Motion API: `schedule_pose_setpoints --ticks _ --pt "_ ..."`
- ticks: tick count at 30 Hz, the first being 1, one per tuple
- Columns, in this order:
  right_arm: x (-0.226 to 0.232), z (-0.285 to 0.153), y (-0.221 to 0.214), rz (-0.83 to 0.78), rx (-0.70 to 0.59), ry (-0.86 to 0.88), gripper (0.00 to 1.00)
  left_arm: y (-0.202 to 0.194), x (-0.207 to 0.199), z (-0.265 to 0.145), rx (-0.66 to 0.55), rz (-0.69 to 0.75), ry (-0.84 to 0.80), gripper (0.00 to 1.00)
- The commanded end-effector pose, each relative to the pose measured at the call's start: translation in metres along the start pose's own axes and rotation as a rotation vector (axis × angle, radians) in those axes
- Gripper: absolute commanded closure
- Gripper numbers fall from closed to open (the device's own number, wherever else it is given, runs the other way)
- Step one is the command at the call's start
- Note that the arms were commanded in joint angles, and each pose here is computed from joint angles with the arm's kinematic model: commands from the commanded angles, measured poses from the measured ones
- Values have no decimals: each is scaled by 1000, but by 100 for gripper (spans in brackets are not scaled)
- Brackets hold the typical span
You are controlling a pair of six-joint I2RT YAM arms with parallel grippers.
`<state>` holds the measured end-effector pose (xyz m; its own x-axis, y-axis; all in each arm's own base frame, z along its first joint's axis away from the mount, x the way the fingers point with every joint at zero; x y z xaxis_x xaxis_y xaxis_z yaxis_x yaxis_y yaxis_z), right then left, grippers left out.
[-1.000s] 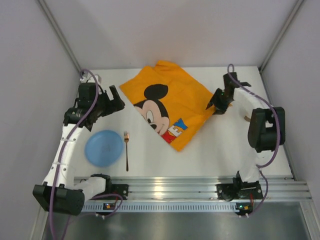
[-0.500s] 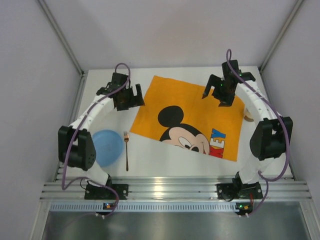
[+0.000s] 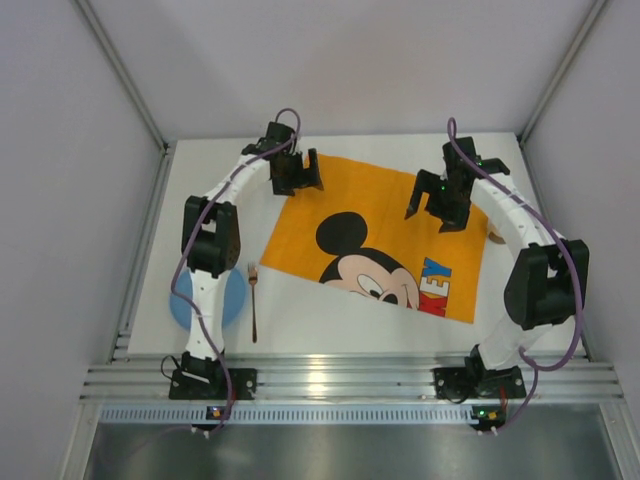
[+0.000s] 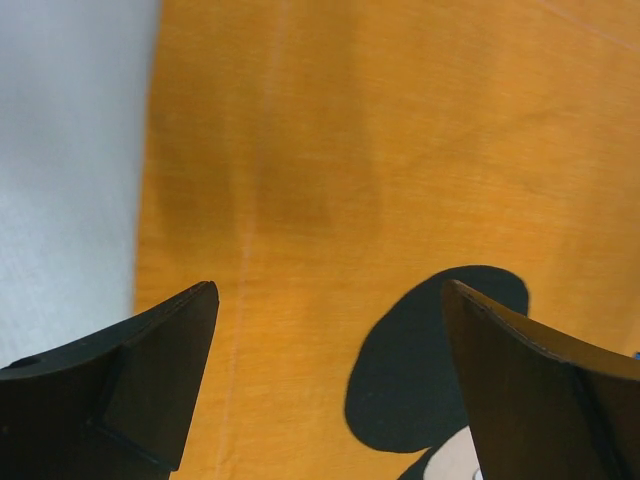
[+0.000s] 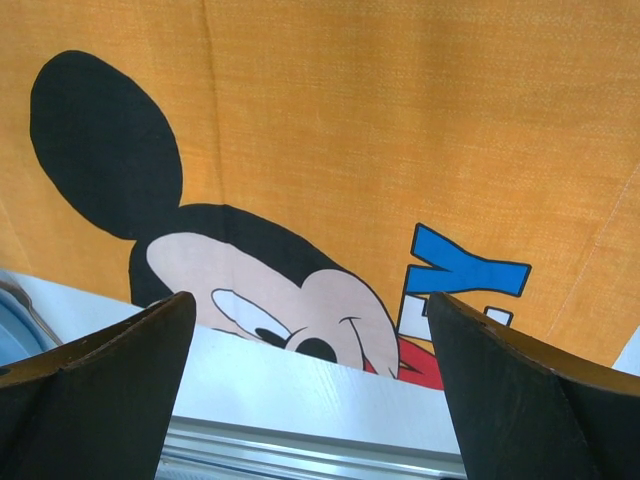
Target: Set the dinner table for one person
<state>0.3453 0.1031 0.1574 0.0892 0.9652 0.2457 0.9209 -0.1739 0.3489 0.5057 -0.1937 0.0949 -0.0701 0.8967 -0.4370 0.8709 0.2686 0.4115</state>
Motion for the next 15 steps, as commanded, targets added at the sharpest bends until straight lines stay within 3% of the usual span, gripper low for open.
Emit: schedule_pose_setpoints --ticks 1,8,15 --pt "4 -14 -2 -41 -8 20 0 8 -55 -3 -17 11 -193 2" --pt "4 -9 -2 -54 15 21 0 -27 -33 30 69 -37 -106 2" --pt "4 -6 -3 -59 20 20 0 -67 6 18 123 -41 12 2"
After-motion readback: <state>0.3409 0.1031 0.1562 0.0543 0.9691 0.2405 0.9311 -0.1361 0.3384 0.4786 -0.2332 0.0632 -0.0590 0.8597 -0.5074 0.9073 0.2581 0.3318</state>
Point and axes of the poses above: each gripper's point midway between its finger pads, its own z axis out along the fingers, its own x axis along the line the jaws close on, y = z × x, the point moved 2 cm from there along -z, back along the fingers, and after that the axes turned 9 degrees about -z, right-handed, at the moved point
